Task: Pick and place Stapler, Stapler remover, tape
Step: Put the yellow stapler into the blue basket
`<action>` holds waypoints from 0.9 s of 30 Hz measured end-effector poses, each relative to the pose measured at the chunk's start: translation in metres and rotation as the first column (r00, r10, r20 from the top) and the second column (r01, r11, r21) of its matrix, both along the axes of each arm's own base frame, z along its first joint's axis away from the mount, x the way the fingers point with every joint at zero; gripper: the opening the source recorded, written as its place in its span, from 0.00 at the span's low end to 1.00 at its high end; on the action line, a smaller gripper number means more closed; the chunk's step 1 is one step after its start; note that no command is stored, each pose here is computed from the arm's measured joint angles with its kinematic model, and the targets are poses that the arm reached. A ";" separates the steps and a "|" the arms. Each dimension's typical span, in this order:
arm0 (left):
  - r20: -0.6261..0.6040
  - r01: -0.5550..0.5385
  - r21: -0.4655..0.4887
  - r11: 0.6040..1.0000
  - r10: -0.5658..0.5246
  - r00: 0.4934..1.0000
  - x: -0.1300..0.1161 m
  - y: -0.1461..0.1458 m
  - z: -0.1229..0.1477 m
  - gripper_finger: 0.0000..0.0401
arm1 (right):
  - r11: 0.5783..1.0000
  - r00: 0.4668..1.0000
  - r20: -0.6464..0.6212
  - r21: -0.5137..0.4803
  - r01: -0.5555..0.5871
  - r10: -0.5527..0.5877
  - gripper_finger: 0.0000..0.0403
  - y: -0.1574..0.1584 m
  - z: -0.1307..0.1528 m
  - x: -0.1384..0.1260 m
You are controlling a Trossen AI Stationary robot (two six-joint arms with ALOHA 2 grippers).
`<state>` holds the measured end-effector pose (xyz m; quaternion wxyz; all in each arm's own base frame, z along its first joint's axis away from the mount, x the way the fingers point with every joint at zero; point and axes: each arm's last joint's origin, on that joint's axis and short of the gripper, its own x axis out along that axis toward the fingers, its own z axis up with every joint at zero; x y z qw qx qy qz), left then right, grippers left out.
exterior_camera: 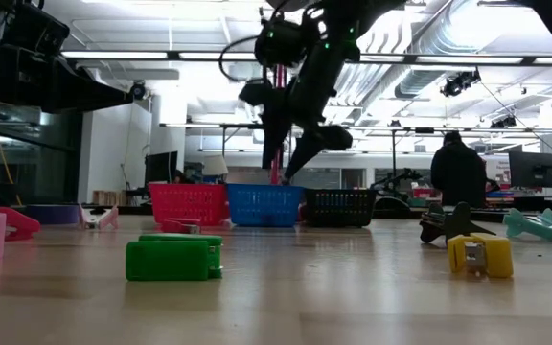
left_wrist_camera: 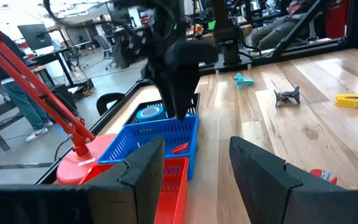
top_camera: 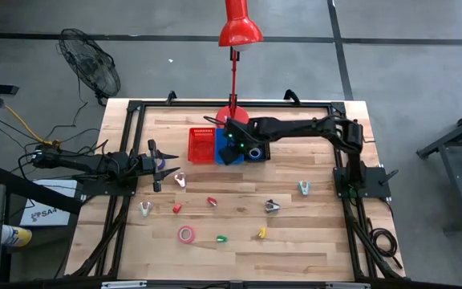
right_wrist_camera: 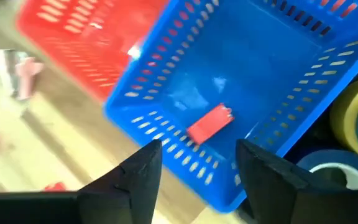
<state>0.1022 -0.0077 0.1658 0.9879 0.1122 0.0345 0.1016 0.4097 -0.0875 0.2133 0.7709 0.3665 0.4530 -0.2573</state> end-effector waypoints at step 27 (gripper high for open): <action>0.000 0.000 0.000 1.000 0.000 1.000 0.000 0.000 0.000 0.45 | 0.928 0.933 -0.054 -0.095 -0.360 0.357 0.49 0.080 0.009 0.001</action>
